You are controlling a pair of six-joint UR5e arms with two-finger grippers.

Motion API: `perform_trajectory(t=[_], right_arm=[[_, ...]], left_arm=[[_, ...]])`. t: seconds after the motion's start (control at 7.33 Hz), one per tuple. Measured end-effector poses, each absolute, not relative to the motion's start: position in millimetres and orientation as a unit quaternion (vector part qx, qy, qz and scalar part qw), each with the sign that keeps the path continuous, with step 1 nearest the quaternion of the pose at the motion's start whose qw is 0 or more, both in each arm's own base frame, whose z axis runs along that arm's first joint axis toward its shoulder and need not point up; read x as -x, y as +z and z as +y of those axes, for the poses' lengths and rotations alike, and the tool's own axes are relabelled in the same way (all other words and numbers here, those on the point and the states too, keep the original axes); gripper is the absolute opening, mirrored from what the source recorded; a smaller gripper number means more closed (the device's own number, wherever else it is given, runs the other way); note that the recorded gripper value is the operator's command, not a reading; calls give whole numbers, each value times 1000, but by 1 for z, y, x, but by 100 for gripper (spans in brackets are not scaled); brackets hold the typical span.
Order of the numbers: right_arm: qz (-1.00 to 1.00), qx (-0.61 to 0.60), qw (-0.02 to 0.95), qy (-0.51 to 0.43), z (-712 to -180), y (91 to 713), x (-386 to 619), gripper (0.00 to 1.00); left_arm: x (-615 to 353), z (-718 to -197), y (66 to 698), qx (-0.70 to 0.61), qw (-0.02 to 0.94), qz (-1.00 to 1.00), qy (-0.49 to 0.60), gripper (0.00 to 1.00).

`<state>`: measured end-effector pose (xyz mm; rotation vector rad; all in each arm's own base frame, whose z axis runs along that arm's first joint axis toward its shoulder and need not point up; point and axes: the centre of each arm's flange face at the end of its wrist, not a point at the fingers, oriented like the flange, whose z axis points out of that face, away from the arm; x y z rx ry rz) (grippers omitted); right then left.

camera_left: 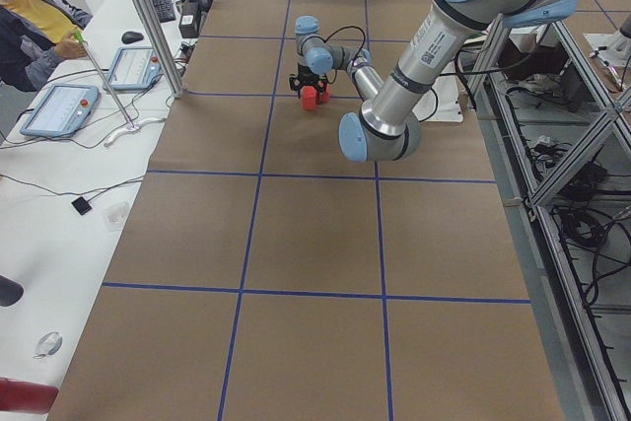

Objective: Form red blocks into L shape at center
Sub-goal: 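Open the left gripper and raise the left arm away from the cubes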

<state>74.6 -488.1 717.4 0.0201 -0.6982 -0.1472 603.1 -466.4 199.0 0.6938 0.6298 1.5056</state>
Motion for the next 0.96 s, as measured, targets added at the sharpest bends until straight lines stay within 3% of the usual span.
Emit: perform_trajectory(t=[0.55,0.96], right_arm=[[-342,-8,937,-71,-488,718,-75,100],[-342,-5,937,-70,-485,722,-75,100]], left_arm=[[-579,-476,182,-322,632,278,648,99],[-501,-541,230,-286,671,303,613,99]])
